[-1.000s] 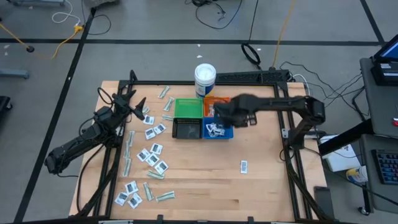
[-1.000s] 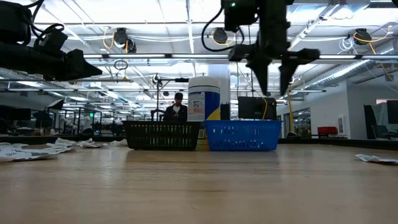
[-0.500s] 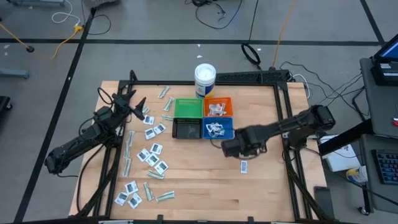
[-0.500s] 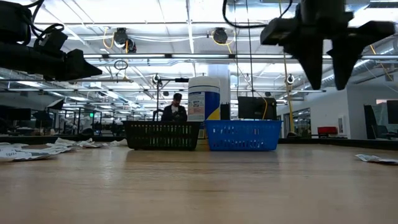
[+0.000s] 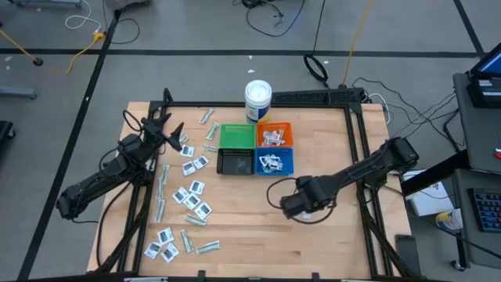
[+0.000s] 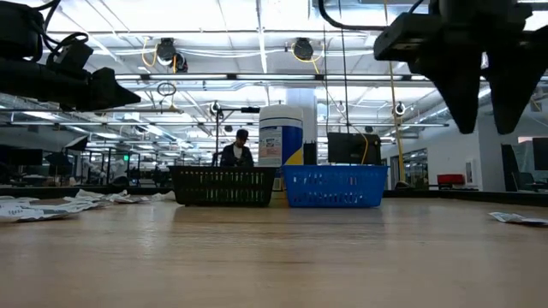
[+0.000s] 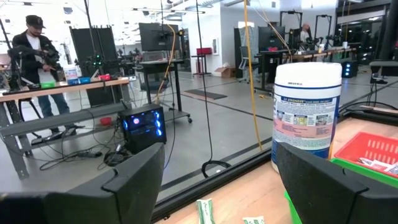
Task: Pick & Place First Aid Supplies
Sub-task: Put the orange ointment pack into the orange basket
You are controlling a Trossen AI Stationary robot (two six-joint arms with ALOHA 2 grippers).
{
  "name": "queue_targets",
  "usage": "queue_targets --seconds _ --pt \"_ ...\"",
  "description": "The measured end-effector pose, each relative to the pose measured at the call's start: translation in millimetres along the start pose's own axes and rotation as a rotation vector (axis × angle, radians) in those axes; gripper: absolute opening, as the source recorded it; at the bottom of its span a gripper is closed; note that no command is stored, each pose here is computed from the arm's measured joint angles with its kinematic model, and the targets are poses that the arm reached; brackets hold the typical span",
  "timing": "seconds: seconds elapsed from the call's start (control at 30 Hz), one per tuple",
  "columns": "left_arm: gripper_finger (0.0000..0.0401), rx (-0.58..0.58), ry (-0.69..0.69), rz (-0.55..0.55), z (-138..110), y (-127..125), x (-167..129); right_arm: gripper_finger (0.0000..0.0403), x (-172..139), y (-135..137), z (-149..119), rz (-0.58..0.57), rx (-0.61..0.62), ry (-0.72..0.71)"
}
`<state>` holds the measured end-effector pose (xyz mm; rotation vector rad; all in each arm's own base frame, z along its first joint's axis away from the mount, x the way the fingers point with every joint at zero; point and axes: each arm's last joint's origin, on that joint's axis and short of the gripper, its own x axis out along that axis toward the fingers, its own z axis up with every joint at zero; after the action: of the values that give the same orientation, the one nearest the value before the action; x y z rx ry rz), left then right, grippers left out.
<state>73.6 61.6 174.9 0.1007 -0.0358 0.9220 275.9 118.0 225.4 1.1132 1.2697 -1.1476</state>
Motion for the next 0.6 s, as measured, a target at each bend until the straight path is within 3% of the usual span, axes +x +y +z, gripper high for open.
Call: queue_targets --seconds 0.6 --pt "0.0308 0.0 0.001 0.0 -0.2 0.0 0.0 0.0171 72.1 -9.9 -3.7 0.031 0.015 0.046"
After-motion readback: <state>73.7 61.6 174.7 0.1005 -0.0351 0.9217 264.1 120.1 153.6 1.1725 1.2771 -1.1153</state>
